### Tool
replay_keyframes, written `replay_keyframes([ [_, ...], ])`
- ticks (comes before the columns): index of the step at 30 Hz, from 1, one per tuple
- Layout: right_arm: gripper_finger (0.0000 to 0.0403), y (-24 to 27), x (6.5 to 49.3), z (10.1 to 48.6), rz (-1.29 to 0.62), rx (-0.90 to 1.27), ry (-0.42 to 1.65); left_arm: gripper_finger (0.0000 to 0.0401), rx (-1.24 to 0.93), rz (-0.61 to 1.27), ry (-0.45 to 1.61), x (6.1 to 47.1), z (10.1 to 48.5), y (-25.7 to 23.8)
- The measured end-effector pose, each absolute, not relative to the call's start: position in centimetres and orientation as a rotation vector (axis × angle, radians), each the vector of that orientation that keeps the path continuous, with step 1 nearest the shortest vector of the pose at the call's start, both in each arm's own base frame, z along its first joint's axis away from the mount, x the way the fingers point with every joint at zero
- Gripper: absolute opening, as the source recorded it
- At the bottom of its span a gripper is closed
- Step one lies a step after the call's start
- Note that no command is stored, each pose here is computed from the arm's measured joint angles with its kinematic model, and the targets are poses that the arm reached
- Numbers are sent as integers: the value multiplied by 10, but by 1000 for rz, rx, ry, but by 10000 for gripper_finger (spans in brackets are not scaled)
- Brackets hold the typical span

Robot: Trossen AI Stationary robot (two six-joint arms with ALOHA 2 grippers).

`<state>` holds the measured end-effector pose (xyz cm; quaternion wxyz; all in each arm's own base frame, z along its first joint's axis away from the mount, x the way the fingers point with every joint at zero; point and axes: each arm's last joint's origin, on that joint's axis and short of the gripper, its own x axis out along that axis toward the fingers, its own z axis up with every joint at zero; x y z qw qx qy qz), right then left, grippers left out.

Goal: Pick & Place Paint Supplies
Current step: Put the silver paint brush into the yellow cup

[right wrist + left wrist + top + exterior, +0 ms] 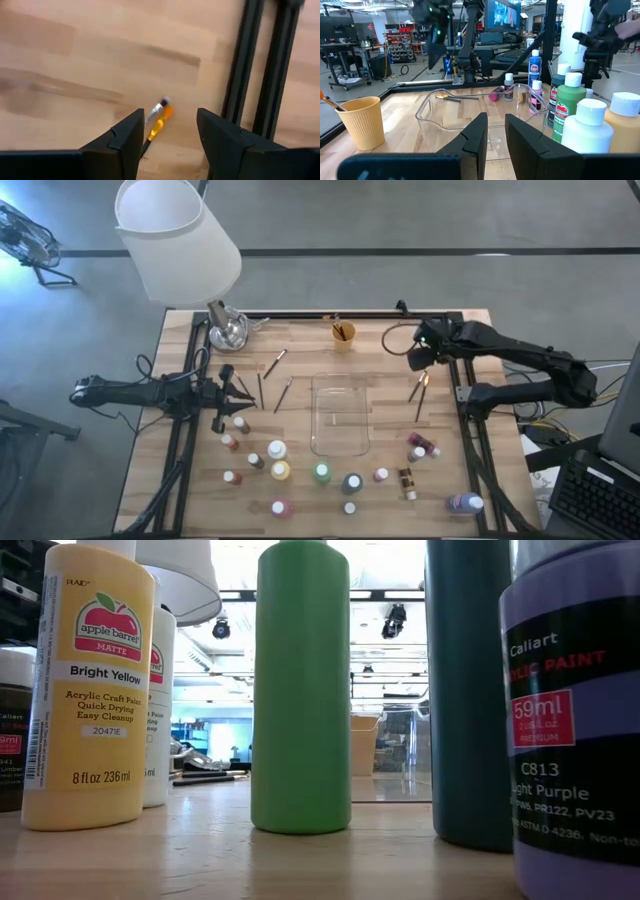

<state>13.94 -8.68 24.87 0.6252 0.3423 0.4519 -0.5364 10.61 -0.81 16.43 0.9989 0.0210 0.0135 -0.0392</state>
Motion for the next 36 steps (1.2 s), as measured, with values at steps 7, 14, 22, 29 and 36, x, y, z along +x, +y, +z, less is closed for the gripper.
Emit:
replay_keyframes([
  [7,200,-81,129,213,-1338,907,997,74,42,-78,27,106,164,-8],
  [14,204,-87,132,191,-1350,971,943,74,42,-79,28,106,164,-8],
  [22,181,-101,131,174,-1368,1013,930,74,42,-79,27,106,164,-8],
  [29,162,-111,132,158,-1338,1049,936,74,42,-79,27,106,164,-8],
  [36,159,-115,131,148,-1360,1057,996,74,42,-79,27,106,164,-8],
])
